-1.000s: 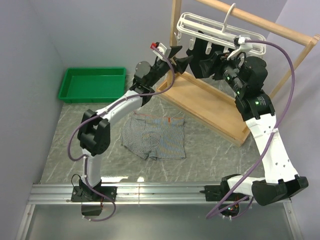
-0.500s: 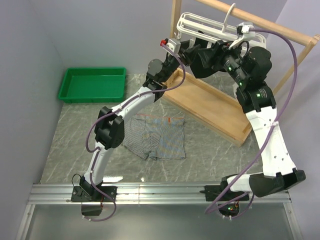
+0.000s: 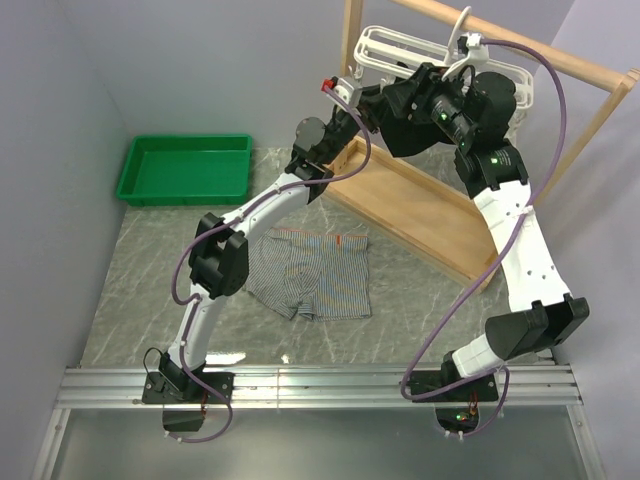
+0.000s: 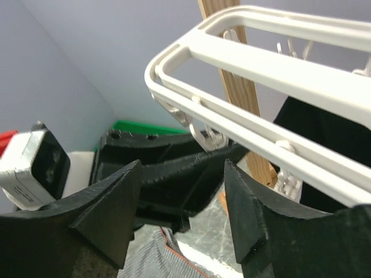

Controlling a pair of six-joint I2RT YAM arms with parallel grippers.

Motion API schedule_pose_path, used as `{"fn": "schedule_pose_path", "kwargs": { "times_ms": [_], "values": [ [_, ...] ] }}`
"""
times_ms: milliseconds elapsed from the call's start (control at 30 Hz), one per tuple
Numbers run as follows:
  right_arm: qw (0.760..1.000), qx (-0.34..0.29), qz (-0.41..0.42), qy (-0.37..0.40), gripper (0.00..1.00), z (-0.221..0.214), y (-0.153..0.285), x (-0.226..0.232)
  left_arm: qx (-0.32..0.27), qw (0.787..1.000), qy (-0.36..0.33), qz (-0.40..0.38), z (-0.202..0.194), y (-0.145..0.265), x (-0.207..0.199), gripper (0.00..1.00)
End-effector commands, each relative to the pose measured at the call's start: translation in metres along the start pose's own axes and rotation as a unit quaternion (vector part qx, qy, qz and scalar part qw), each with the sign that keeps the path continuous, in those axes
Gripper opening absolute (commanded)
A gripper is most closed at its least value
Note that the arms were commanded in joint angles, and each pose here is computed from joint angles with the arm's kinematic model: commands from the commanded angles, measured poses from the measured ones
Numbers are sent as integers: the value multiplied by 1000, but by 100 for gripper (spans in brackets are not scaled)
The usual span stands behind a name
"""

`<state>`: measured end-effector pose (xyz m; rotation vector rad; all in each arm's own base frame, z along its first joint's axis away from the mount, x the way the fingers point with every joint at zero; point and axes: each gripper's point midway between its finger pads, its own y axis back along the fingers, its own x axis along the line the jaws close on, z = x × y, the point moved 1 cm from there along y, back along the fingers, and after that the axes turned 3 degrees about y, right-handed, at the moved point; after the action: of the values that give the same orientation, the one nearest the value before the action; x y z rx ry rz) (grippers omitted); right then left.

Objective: Clip the underwear to the hanger

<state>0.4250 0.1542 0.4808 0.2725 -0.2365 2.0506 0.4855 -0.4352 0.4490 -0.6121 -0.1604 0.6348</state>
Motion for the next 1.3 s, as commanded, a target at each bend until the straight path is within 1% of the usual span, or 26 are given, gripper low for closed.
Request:
{"fn": "schedule_pose_path", "kwargs": {
  "times_ms": [0,167,433,700,933,1133,1167,1233,1267],
  "values": [
    [998,-54,21,-2,65,40,3,14,-35,999,-3,-29,54,-6,-16,0],
    [999,-50,2,-7,63,37,-4,5,-32,999,0,-43,61,-2,-24,0],
    [999,-27,14,-28,60,21,-8,7,-27,997,8,-65,68,0,-33,0],
    [999,-30,19,-25,59,22,-12,8,-16,995,15,-96,68,3,-44,0],
    [1000,-17,19,-17,57,14,-16,4,-11,994,15,-108,68,2,-48,0],
    [1000,-12,14,-10,47,9,-19,1,-2,993,10,-114,65,3,-49,0],
    [1000,-13,15,-10,40,9,-20,1,1,993,10,-116,63,4,-50,1],
    [1000,-15,18,-9,31,12,-19,3,5,993,9,-119,62,5,-52,4],
    [1000,-16,16,-9,21,12,-20,2,3,993,8,-119,65,6,-51,10]
  ]
}}
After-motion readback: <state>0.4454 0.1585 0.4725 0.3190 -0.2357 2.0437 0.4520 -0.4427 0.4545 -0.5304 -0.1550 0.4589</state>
